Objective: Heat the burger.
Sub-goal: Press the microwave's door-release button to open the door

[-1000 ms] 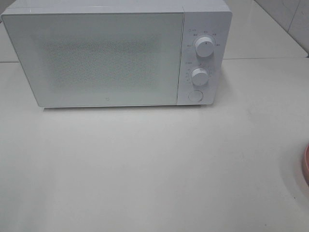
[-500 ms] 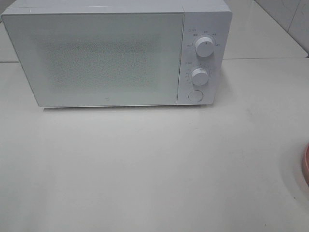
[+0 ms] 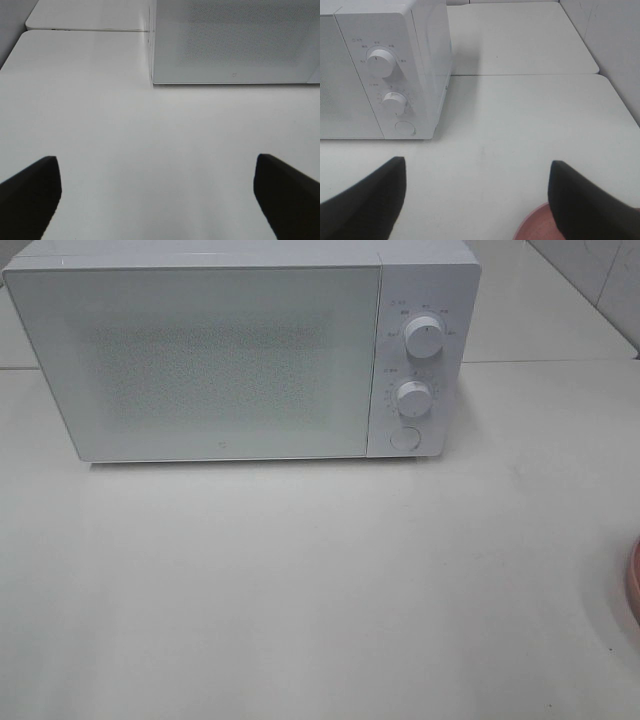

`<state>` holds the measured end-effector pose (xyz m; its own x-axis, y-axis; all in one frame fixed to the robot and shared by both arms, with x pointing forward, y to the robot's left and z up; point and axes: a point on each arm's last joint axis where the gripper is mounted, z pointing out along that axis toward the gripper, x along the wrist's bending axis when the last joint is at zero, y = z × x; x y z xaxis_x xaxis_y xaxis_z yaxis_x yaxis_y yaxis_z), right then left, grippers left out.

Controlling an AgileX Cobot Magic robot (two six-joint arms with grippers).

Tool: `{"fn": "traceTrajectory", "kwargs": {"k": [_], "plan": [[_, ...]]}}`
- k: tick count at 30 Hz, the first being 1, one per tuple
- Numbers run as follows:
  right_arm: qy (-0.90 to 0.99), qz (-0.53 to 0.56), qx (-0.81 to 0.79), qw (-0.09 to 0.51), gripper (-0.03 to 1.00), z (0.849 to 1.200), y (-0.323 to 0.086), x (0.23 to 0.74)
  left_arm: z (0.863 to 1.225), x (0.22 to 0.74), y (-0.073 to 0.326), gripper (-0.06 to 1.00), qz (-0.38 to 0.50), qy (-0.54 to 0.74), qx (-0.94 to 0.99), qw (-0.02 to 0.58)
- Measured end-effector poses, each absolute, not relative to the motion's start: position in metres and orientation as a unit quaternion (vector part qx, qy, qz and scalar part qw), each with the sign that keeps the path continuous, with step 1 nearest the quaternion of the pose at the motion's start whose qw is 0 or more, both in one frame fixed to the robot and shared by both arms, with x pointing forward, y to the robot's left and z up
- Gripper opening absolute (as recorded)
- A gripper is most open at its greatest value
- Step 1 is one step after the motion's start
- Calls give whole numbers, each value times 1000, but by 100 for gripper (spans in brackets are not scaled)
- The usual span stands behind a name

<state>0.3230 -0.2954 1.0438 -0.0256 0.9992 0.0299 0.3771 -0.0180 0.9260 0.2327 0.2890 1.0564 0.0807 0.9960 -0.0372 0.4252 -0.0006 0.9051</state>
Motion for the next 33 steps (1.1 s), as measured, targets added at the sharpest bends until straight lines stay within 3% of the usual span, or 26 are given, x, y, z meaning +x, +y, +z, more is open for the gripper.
{"fn": "traceTrajectory", "kwargs": {"k": [33], "plan": [[582, 457, 555, 380, 72, 998, -280, 437, 1056, 233, 289, 99, 352, 579, 613, 405]]}}
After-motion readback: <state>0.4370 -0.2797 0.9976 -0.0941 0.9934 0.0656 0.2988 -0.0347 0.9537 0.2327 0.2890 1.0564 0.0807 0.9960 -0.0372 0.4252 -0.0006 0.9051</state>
